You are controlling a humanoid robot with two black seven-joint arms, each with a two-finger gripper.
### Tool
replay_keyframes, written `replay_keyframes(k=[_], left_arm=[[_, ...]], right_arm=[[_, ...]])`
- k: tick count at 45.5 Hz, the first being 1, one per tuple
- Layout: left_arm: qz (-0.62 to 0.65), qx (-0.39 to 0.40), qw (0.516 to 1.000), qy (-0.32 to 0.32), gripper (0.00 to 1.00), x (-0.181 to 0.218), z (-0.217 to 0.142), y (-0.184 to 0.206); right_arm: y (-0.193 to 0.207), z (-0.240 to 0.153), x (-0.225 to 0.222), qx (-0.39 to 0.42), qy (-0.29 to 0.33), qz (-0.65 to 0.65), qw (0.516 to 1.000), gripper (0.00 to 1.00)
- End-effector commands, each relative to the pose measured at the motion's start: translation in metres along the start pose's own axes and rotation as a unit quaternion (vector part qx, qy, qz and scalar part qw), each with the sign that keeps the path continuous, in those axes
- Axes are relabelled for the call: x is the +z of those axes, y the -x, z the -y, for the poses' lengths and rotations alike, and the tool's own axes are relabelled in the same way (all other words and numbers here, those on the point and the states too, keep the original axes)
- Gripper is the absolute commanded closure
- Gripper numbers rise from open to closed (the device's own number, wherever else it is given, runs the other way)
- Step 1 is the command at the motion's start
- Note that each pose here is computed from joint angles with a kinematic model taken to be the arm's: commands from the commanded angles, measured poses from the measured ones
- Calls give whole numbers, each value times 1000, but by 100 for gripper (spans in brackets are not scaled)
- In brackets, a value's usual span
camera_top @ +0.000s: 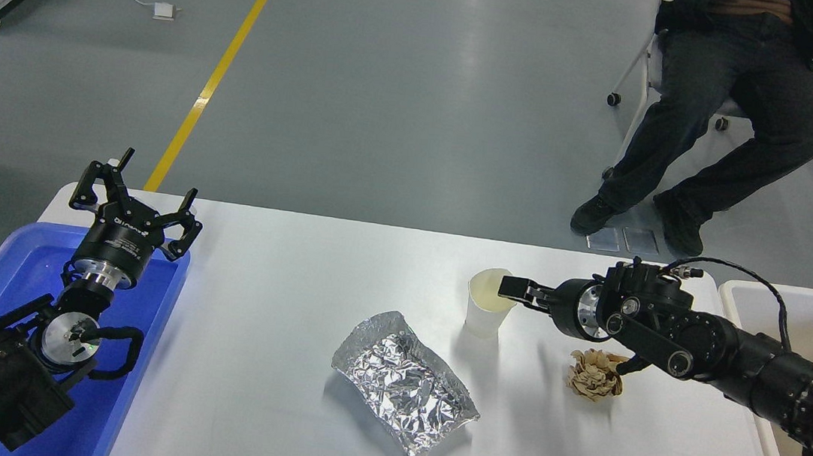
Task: Tidy desktop
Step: 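Move the right gripper toward the white paper cup and open it, then close the right gripper around the white paper cup, then lift the cup with the right gripper and carry it over the white bin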
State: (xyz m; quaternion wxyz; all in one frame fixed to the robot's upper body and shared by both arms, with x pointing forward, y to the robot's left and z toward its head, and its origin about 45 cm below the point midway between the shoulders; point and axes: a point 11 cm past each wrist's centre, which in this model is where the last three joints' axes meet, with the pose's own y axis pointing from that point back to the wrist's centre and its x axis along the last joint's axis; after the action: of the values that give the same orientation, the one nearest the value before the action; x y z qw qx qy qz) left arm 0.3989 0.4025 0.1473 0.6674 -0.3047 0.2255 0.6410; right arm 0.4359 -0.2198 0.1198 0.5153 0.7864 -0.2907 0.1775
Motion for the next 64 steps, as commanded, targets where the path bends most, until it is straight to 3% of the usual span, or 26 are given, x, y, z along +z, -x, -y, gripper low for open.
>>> replay_keyframes(k=[1,8,13,18,23,27,30,33,40,56,64], left_arm=[[0,0,1000,0,0,0,0,0],[0,0,1000,0,0,0,0,0],[0,0,1000,0,0,0,0,0],[0,0,1000,0,0,0,0,0],[0,0,1000,0,0,0,0,0],[0,0,1000,0,0,0,0,0],[0,0,1000,0,0,0,0,0],[0,0,1000,0,0,0,0,0],[0,0,1000,0,0,0,0,0],[0,0,1000,0,0,0,0,0],[0,0,1000,0,0,0,0,0]], right_arm=[[5,5,5,9,-6,5,1000,3],[6,7,2,14,-16,6,1000,11],[7,8,-1,15,-23,5,1000,28],[8,8,-2,17,-26,6,999,31],[8,8,-2,16,-26,5,1000,41],[8,8,-1,16,-26,4,1000,56],[8,8,0,17,-24,5,1000,61],[8,8,0,16,-24,4,1000,77],[7,8,-2,15,-24,3,1000,100],[3,4,-10,9,-37,3,999,100],[-32,-20,-18,23,-61,6,998,100]])
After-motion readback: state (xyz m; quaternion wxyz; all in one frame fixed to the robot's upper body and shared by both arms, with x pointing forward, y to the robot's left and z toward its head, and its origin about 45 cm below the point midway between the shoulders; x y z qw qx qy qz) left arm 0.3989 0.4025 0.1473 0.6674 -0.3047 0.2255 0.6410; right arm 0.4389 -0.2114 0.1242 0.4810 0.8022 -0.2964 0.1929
